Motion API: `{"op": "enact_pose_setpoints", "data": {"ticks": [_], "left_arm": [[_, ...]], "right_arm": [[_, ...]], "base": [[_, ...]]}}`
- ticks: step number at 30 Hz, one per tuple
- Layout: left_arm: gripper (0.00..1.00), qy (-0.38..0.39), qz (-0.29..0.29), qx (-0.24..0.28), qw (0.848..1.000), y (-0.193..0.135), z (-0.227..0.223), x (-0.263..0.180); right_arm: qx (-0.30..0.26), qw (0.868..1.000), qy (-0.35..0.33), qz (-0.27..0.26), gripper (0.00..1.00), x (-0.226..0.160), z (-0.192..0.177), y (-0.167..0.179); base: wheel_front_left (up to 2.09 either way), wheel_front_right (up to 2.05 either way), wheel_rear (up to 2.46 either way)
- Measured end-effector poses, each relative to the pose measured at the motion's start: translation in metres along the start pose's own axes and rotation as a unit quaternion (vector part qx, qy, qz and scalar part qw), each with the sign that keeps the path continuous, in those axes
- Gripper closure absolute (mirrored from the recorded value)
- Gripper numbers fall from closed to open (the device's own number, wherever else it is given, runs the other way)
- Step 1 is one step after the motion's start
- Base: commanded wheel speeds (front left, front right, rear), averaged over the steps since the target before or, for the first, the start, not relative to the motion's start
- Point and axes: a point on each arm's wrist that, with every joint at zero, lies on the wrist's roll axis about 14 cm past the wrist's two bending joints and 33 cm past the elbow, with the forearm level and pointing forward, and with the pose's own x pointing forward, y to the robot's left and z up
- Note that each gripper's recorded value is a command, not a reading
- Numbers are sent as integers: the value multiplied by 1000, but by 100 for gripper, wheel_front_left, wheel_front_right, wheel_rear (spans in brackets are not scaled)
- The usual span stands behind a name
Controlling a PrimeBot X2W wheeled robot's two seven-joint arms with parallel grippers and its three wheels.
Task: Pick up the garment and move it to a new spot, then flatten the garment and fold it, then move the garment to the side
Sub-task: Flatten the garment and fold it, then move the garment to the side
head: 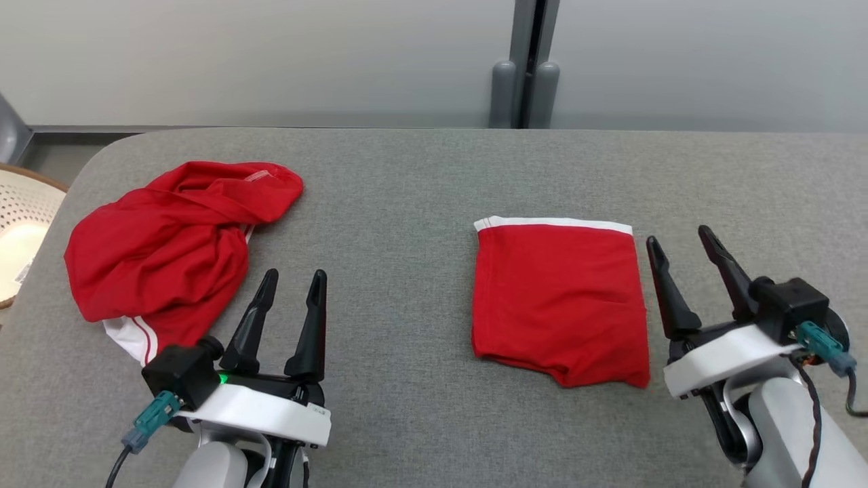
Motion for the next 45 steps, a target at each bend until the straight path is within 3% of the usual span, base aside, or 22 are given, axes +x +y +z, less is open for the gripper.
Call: {"op": "enact_pose_setpoints", "data": {"ticks": [10,16,24,35,45], "left_arm": [[0,22,-15,36,999,-5,-14,7],[0,34,-14,86,996,-2,-20,7],[0,39,-10,87,995,-1,-24,5],[0,58,7,77,995,13,-35,4],[0,72,31,78,994,32,-43,7]], "right_arm": [[-30,997,-15,-63,0,-38,1,-20],[-26,997,-15,-78,0,-45,-1,-21],[-20,996,-9,-81,0,-44,-6,-20],[89,988,87,-88,0,-22,-70,-14],[137,973,171,-72,0,1,-120,-1]], "base": [[0,0,0],[0,0,0],[0,0,0],[0,0,0],[0,0,0]]}}
